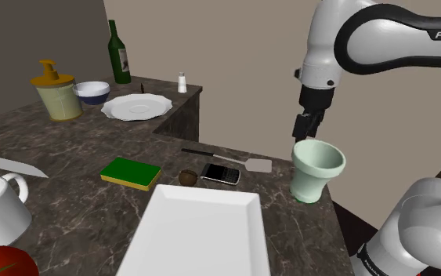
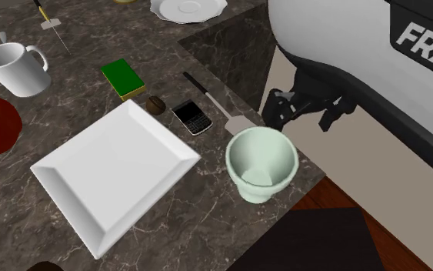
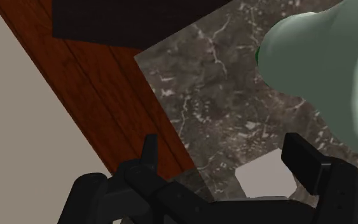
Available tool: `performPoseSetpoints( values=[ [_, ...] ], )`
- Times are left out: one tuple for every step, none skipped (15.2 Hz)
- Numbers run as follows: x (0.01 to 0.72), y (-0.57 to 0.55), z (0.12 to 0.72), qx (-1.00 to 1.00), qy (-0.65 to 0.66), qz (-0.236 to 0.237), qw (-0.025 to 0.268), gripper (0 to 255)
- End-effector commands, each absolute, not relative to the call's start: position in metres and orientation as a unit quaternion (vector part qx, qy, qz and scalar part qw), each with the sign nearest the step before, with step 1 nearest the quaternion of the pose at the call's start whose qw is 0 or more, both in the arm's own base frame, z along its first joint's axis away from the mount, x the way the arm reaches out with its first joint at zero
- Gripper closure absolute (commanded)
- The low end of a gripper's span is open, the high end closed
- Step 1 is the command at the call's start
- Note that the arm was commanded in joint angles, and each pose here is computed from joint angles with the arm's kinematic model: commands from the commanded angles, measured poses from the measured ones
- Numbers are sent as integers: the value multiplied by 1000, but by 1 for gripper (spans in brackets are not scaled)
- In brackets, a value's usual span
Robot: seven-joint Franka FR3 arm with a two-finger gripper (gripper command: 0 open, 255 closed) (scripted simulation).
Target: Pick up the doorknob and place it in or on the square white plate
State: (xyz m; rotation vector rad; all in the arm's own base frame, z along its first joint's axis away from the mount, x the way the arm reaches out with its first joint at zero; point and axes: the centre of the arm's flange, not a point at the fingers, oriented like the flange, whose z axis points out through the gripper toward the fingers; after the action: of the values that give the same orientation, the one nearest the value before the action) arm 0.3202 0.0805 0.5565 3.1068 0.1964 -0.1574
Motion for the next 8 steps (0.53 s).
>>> performPoseSetpoints(
  values=[
    [330,101,548,997,51,-54,2,0],
    [334,111,546,997,46,-54,-3,0],
    [339,122,544,998,40,-54,-9,0],
    [344,132,542,998,35,-54,-14,0],
    [350,142,540,998,29,-55,-19,0],
    [355,153,538,998,24,-55,-24,0],
    [360,163,536,998,18,-55,-29,0],
    [366,173,535,998,13,-55,-34,0]
  ],
)
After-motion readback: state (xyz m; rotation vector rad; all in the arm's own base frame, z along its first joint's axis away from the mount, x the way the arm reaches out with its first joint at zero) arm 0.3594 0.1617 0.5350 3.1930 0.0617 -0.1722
